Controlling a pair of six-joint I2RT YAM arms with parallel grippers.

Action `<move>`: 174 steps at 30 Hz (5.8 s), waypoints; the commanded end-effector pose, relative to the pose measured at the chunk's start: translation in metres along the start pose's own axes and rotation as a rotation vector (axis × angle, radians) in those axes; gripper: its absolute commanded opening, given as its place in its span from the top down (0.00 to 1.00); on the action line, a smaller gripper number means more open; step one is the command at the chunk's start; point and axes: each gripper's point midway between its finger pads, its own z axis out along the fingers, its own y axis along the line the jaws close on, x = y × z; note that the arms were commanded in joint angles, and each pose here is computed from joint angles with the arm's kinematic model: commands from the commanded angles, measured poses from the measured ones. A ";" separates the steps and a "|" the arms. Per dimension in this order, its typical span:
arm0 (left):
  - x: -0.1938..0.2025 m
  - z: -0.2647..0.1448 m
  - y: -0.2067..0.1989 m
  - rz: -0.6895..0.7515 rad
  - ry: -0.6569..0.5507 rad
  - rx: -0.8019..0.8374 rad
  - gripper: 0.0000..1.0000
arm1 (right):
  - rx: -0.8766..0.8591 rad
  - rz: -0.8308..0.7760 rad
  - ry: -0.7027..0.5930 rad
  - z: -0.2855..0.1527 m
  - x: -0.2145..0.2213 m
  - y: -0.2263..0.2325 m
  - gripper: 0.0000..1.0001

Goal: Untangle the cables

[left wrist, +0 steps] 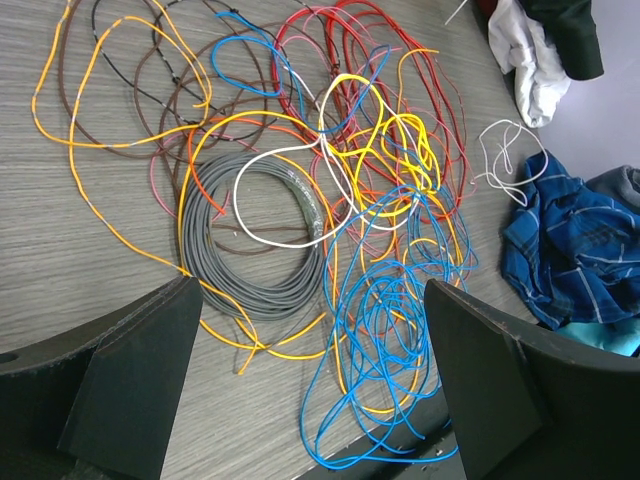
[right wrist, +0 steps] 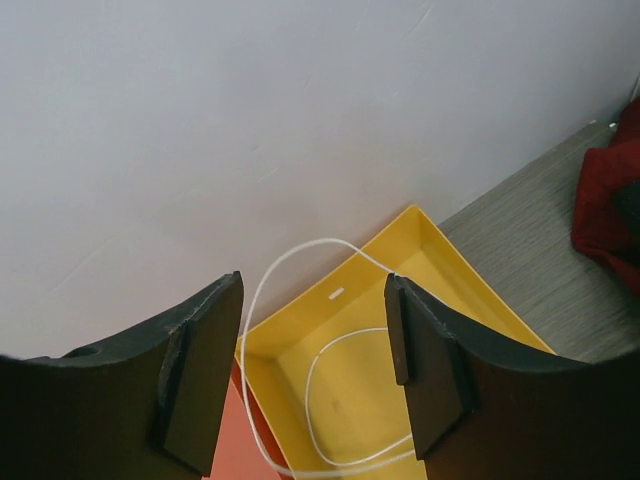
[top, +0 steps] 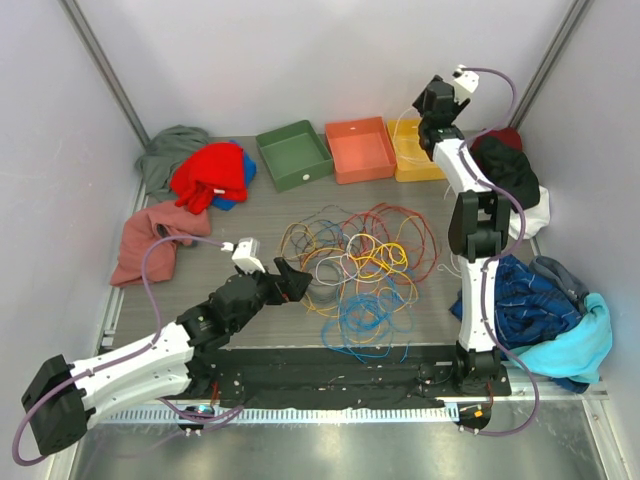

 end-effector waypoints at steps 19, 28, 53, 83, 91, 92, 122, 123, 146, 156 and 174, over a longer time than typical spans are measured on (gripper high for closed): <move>-0.006 -0.003 -0.024 -0.076 -0.007 0.101 0.02 | 0.173 0.066 0.166 -0.117 -0.002 -0.088 0.33; -0.007 -0.008 -0.022 -0.093 -0.018 0.107 0.02 | 0.188 0.025 0.396 -0.158 0.071 -0.138 0.41; -0.007 0.004 -0.015 -0.112 -0.050 0.066 0.03 | 0.207 0.016 0.436 -0.090 0.115 -0.168 0.58; -0.001 0.011 -0.018 -0.078 -0.020 0.066 0.03 | 0.179 0.068 0.355 -0.131 0.097 -0.167 0.54; -0.002 0.012 -0.020 -0.068 -0.022 0.074 0.03 | 0.099 0.099 0.321 -0.150 0.077 -0.148 0.50; -0.001 0.012 -0.021 -0.066 -0.018 0.076 0.03 | 0.092 0.092 0.329 -0.148 0.078 -0.146 0.50; -0.009 0.014 -0.013 -0.028 -0.049 0.030 0.02 | -0.030 0.096 0.312 -0.108 0.071 -0.093 0.99; -0.009 0.014 -0.013 -0.030 -0.049 0.030 0.02 | -0.038 0.098 0.305 -0.107 0.064 -0.088 0.99; -0.006 0.016 -0.010 -0.024 -0.037 0.004 0.01 | -0.110 0.112 0.354 -0.028 0.060 -0.018 0.45; -0.004 0.015 -0.016 -0.042 -0.024 0.035 0.02 | -0.104 0.072 0.284 -0.086 0.001 -0.005 0.38; 0.007 0.031 -0.063 -0.043 0.108 0.107 0.06 | 0.322 0.003 0.436 -0.296 0.056 -0.180 0.37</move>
